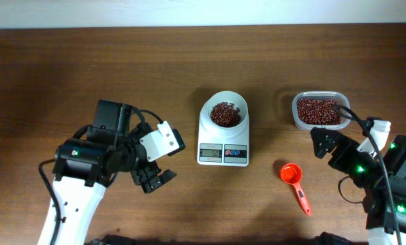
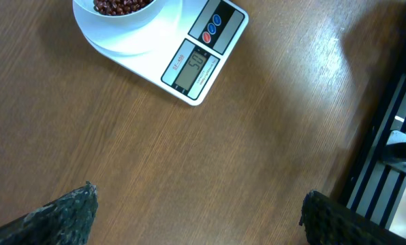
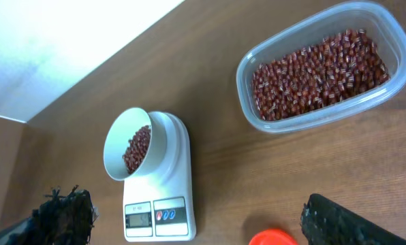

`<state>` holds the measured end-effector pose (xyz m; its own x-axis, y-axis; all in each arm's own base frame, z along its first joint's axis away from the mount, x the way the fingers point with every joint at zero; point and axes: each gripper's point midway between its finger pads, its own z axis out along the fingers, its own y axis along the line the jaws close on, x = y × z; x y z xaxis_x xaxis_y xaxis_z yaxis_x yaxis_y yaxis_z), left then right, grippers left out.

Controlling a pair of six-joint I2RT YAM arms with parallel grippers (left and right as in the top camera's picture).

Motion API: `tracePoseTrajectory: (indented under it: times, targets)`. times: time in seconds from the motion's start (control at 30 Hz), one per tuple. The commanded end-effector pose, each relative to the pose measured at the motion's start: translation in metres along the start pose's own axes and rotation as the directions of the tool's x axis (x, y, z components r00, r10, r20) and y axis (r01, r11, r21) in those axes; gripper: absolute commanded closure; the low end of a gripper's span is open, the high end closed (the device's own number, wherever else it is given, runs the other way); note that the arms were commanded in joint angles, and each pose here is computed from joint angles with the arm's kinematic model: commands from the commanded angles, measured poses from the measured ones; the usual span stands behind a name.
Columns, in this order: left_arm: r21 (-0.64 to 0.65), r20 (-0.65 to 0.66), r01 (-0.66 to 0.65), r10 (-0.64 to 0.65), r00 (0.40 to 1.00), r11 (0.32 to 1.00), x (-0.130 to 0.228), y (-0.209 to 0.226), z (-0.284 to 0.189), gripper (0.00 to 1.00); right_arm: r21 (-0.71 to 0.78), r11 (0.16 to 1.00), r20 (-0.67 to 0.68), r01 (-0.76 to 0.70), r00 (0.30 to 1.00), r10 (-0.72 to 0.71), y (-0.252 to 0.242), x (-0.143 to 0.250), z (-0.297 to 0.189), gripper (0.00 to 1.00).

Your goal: Scoop and weigh 50g on scale

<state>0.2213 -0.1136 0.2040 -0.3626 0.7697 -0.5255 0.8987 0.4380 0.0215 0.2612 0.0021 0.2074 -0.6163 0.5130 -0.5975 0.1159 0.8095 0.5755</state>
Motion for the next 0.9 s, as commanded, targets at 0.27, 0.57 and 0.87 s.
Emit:
tracePoseTrajectory:
  times: [0.27,0.57,0.87]
  targets:
    - [0.005,0.016,-0.005,0.005,1.0,1.0,-0.001,-0.002,-0.002,0.01,0.053,0.95,0.181,0.307,0.933,-0.311,0.021,0.002,-0.046,0.01]
    - [0.005,0.016,-0.005,0.005,1.0,1.0,-0.001,-0.002,-0.002,0.01,0.12,0.797,0.483,0.591,0.667,-0.567,0.028,0.016,-0.039,0.01]
    - [0.005,0.016,-0.005,0.005,1.0,1.0,-0.001,-0.002,-0.002,0.01,0.157,0.797,0.51,0.583,0.643,-0.571,-0.004,0.035,-0.005,0.01]
